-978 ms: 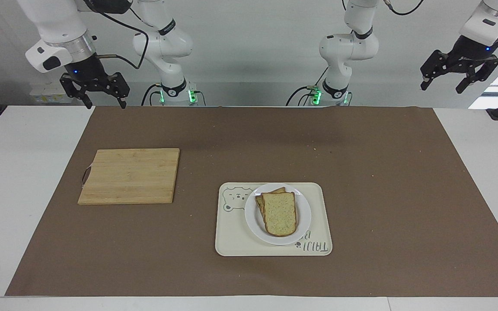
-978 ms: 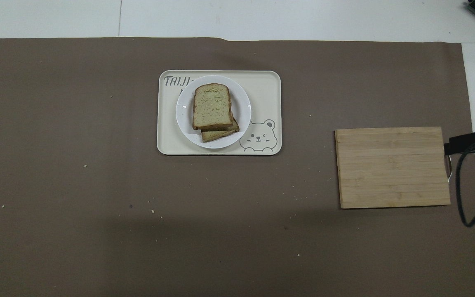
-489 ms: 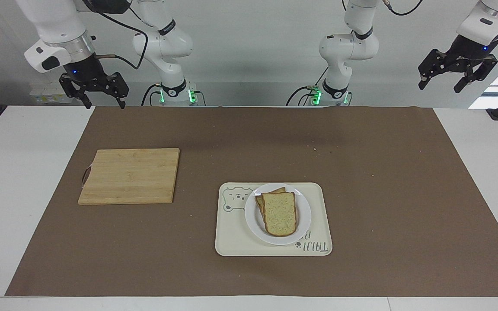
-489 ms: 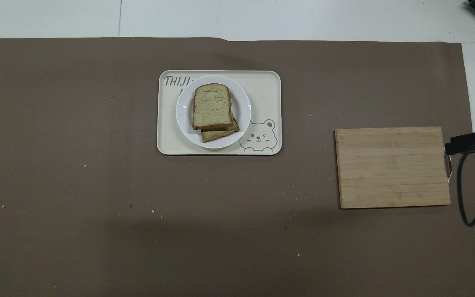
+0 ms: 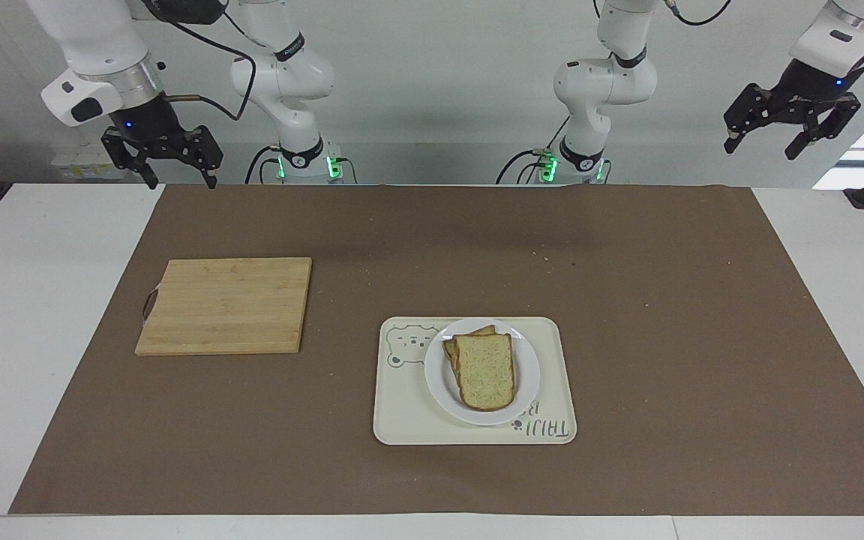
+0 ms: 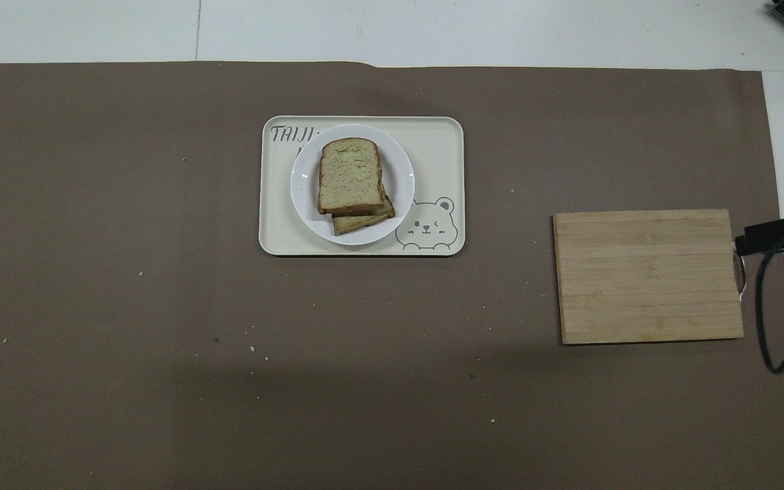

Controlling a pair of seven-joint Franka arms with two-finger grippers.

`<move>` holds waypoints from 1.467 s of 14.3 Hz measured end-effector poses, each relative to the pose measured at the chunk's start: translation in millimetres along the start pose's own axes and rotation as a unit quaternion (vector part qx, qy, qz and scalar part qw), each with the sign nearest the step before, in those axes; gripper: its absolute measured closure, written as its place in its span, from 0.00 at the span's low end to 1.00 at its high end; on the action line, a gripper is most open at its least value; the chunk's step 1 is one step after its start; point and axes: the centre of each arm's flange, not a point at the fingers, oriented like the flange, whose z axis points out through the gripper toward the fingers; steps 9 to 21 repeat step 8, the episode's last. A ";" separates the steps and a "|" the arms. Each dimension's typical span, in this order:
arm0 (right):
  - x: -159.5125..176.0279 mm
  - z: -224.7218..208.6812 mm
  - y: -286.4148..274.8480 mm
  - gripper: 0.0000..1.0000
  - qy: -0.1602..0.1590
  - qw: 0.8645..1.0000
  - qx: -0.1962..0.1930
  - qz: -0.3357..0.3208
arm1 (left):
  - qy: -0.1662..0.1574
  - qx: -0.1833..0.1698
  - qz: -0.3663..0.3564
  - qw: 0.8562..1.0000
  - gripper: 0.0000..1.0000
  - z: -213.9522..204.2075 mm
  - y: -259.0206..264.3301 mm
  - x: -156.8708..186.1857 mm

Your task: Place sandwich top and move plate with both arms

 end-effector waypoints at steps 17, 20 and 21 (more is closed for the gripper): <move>-0.1 0.7 0.9 0.00 -0.001 1.000 0.000 0.001 | -0.006 -0.001 0.003 1.000 0.00 1.1 3.1 -0.6; -0.1 0.7 0.9 0.00 -0.001 1.000 0.000 0.001 | -0.006 -0.001 0.003 1.000 0.00 1.1 3.1 -0.6; -0.1 0.7 0.9 0.00 -0.001 1.000 0.000 0.001 | -0.006 -0.001 0.003 1.000 0.00 1.1 3.1 -0.6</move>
